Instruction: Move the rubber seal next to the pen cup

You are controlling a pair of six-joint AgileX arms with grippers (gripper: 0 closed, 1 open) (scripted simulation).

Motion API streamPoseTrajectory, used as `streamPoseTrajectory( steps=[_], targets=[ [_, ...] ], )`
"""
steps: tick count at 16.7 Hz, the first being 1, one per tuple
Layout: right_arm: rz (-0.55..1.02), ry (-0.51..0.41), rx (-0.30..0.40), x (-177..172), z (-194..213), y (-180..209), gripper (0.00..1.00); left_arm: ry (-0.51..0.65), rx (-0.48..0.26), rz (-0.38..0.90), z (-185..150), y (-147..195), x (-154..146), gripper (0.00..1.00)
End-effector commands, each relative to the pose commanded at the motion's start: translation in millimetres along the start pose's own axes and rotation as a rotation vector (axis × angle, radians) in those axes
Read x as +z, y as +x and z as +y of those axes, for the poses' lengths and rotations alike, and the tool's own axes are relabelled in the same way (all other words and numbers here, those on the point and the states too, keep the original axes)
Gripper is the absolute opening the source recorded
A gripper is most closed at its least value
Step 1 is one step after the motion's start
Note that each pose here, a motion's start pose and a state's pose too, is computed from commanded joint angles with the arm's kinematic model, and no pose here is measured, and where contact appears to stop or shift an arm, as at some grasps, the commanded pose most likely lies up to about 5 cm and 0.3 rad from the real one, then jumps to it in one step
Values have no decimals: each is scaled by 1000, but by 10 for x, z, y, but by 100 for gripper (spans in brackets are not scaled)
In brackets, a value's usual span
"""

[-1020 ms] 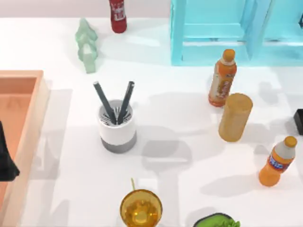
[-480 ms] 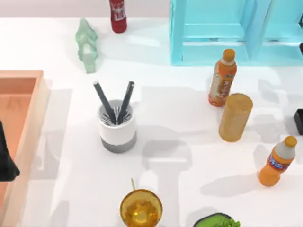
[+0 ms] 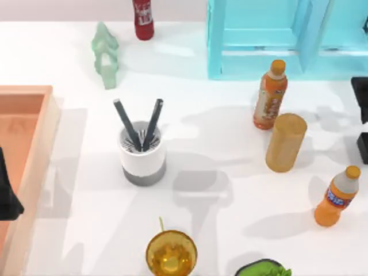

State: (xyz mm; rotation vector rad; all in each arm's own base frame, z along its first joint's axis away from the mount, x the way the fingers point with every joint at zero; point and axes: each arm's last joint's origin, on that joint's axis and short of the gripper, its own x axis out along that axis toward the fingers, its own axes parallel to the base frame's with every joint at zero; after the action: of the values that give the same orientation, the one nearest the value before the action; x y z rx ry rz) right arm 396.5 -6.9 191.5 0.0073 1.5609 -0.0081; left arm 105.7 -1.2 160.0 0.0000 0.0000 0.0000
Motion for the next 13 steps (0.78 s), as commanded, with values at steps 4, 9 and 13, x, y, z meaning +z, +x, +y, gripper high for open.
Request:
streamPoseTrajectory(
  steps=[4, 9, 13],
  targets=[
    [9, 0, 0, -44, -4, 388, 100, 0, 0, 0, 0, 0, 0, 100],
    [10, 0, 0, -48, -4, 414, 92, 0, 0, 0, 0, 0, 0, 100],
    [10, 0, 0, -48, -4, 414, 62, 0, 0, 0, 0, 0, 0, 100]
  ],
)
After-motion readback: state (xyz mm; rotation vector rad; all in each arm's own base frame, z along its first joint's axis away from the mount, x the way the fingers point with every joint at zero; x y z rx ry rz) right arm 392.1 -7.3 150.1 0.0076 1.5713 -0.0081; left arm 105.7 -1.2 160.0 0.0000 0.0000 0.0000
